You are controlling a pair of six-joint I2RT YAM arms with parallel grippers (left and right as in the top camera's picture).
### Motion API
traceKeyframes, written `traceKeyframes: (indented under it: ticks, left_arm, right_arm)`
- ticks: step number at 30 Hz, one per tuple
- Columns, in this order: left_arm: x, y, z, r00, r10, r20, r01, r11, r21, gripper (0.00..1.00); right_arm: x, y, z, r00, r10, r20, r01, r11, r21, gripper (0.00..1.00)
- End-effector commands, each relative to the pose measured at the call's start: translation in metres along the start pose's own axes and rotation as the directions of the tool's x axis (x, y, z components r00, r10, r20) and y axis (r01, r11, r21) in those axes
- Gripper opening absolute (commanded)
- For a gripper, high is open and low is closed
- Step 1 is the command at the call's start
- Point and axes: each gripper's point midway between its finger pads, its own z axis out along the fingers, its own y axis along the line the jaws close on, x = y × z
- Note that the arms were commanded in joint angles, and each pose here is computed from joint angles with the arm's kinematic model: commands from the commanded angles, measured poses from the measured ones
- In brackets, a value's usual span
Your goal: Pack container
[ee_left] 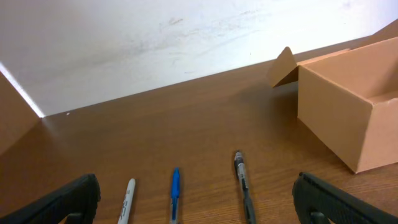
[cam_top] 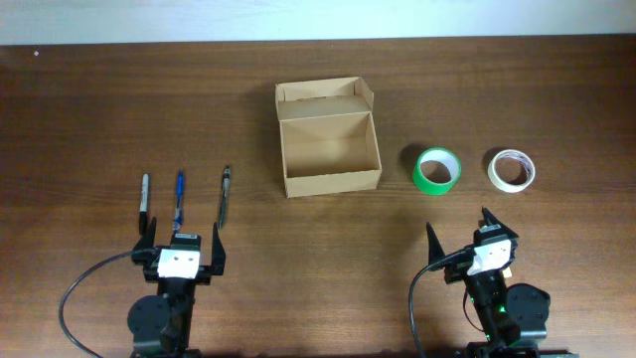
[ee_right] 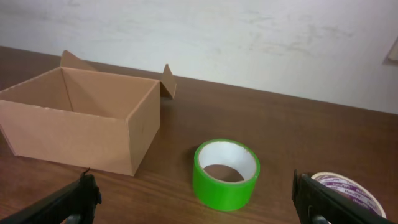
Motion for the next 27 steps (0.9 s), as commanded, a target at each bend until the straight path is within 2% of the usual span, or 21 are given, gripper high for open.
traceKeyframes:
  ticks: [1, 3, 5, 7, 10, 13, 17, 20, 24, 27]
  left_arm:
    - [-0.008, -0.014, -0.001, 0.999, 0.012, 0.049, -0.016, 0.997, 0.08, 0.99]
    - [-0.018, -0.022, -0.004, 0.997, -0.05, 0.065, 0.04, 0.989, 0.139, 0.99]
    - [-0.025, -0.02, -0.005, 0.99, -0.134, 0.051, 0.126, 0.982, 0.139, 0.99]
    - [-0.036, -0.017, -0.006, 0.989, -0.141, 0.039, 0.135, 0.981, 0.139, 0.99]
    - [-0.041, -0.014, -0.001, 0.989, -0.144, -0.035, 0.148, 0.979, 0.138, 0.99]
    - [-0.039, -0.013, 0.014, 0.979, -0.145, -0.141, 0.166, 0.975, 0.146, 0.99]
    - [-0.042, -0.007, 0.049, 0.951, -0.124, -0.283, 0.172, 0.974, 0.151, 0.99]
    - [-0.051, 0.008, 0.087, 0.919, -0.111, -0.378, 0.174, 0.975, 0.138, 0.99]
    - [-0.068, 0.03, 0.138, 0.875, -0.139, -0.464, 0.227, 0.964, 0.14, 0.99]
    - [-0.079, 0.04, 0.169, 0.854, -0.169, -0.491, 0.29, 0.94, 0.181, 0.99]
  right_arm:
    - [0.0, 0.003, 0.0, 1.0, 0.016, 0.011, -0.016, 1.0, -0.02, 0.99]
    - [-0.004, 0.012, -0.001, 0.997, 0.075, 0.018, -0.073, 0.995, -0.071, 0.99]
    - [-0.011, 0.016, -0.003, 0.989, 0.148, 0.016, -0.146, 0.984, -0.099, 0.99]
    - [-0.023, 0.015, -0.008, 0.982, 0.191, 0.003, -0.19, 0.977, -0.094, 0.99]
    - [-0.038, 0.008, -0.013, 0.979, 0.2, -0.044, -0.202, 0.978, -0.056, 0.99]
    - [-0.051, 0.005, -0.012, 0.985, 0.124, -0.124, -0.131, 0.99, -0.051, 0.99]
    - [-0.069, -0.011, -0.002, 0.947, 0.116, -0.299, -0.119, 0.993, 0.008, 0.99]
    - [-0.096, -0.019, 0.012, 0.905, 0.096, -0.414, -0.104, 0.995, 0.002, 0.99]
    - [-0.143, -0.019, 0.036, 0.869, 0.113, -0.481, -0.153, 0.987, -0.046, 0.99]
    - [-0.158, -0.021, 0.053, 0.846, 0.12, -0.519, -0.177, 0.982, -0.062, 0.99]
